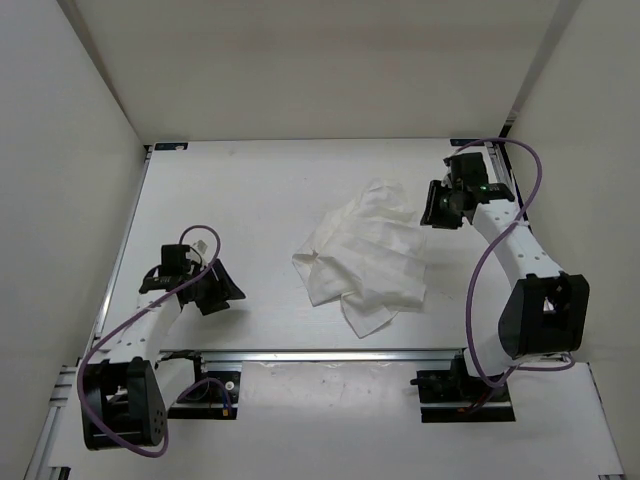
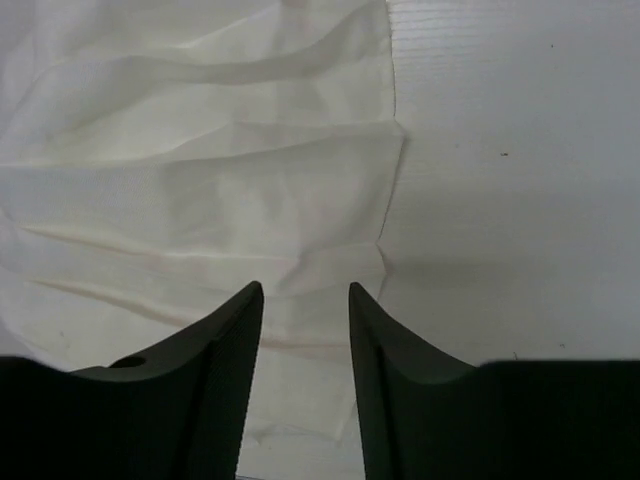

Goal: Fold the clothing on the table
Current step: Flatten the skirt out

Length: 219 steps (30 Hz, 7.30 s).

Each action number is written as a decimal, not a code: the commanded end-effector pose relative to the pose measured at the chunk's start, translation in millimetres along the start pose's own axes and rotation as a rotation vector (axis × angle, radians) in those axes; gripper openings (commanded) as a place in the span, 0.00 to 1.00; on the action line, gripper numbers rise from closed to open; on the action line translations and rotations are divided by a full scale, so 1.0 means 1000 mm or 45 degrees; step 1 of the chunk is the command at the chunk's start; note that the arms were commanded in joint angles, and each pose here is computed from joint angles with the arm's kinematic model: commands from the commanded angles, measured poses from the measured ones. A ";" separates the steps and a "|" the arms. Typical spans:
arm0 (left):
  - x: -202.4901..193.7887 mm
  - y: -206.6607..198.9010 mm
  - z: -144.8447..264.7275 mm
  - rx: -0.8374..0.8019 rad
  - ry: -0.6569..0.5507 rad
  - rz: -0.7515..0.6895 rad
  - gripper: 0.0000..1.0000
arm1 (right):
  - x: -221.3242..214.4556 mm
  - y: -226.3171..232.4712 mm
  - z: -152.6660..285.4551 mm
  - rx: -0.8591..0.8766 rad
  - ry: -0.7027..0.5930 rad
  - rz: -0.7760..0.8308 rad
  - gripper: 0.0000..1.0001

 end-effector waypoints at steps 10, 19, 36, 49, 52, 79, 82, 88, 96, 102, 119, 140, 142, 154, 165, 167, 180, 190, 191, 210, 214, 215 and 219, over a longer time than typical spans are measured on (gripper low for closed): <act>0.042 -0.128 -0.040 -0.111 0.067 -0.531 0.65 | 0.009 0.042 0.012 0.410 0.047 0.089 0.56; 0.093 -0.173 -0.074 -0.120 -0.145 -0.605 0.59 | -0.029 0.101 0.001 0.556 0.236 0.205 0.70; 0.065 -0.187 -0.137 -0.026 -0.024 -0.965 0.67 | -0.027 0.073 0.013 0.612 0.233 0.028 0.70; 0.087 -0.240 -0.119 -0.043 -0.125 -1.060 0.00 | -0.027 0.073 0.020 0.658 0.206 -0.038 0.73; 0.152 -0.319 -0.033 -0.218 -0.345 -1.035 0.00 | -0.026 0.077 0.015 0.683 0.203 -0.043 0.73; 0.088 -0.328 0.076 -0.793 -0.224 -0.918 0.00 | -0.030 0.113 0.001 0.752 0.287 -0.041 0.73; 0.103 -0.318 0.095 -0.800 -0.288 -0.889 0.00 | -0.034 0.119 -0.002 0.762 0.303 -0.032 0.73; 0.092 -0.245 0.064 -0.587 -0.236 -0.727 0.00 | -0.024 0.132 -0.009 0.779 0.313 -0.004 0.72; 0.021 -0.052 0.046 0.184 -0.072 -0.285 0.04 | -0.023 0.141 -0.017 0.772 0.336 0.036 0.73; -0.004 -0.056 0.049 0.145 -0.057 -0.311 0.58 | -0.030 0.146 -0.032 0.749 0.440 0.059 0.72; 0.034 -0.063 -0.025 0.189 -0.070 -0.356 0.56 | -0.093 0.205 -0.045 0.807 0.730 0.301 0.63; 0.011 -0.037 -0.024 0.315 -0.092 -0.288 0.56 | -0.082 0.195 -0.038 0.787 0.703 0.271 0.62; 0.017 -0.039 -0.026 0.312 -0.119 -0.298 0.46 | -0.080 0.194 -0.037 0.792 0.685 0.276 0.63; 0.057 -0.111 -0.029 0.197 -0.147 -0.427 0.00 | -0.068 0.175 -0.034 0.647 0.594 0.264 0.62; 0.151 -0.397 0.019 -0.493 -0.328 -0.801 0.00 | -0.031 0.097 -0.024 0.331 0.350 0.016 0.61; 0.161 -0.401 0.053 -0.616 -0.370 -0.747 0.00 | -0.025 0.086 -0.023 0.311 0.291 -0.044 0.61; 0.086 -0.128 -0.002 -0.123 -0.234 -0.167 0.00 | -0.026 0.085 -0.026 0.426 0.290 -0.095 0.61; 0.028 -0.051 -0.021 0.056 -0.110 -0.059 0.00 | -0.037 0.160 -0.046 0.633 0.438 0.074 0.62; 0.028 -0.053 -0.021 0.048 -0.112 -0.064 0.00 | -0.042 0.168 -0.046 0.669 0.467 0.079 0.62; 0.008 -0.044 -0.027 0.060 -0.024 -0.078 0.00 | -0.131 0.209 -0.091 0.751 0.898 -0.430 0.50; 0.011 -0.044 -0.026 0.065 -0.025 -0.083 0.00 | -0.140 0.216 -0.098 0.722 0.909 -0.489 0.48; 0.013 -0.043 -0.026 0.073 -0.034 -0.081 0.00 | -0.144 0.219 -0.099 0.703 0.922 -0.501 0.48; 0.017 -0.044 -0.023 0.077 -0.042 -0.098 0.00 | -0.151 0.233 -0.104 0.684 0.903 -0.495 0.46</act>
Point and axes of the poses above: each gripper's point midway between its finger pads, its own z axis back along the fingers, its own y axis along the line the jaws close on, x = y × z, the point moved 2 cm from there along z, back along the fingers, and after that the axes turned 2 degrees about -z, right-handed, at the moved point
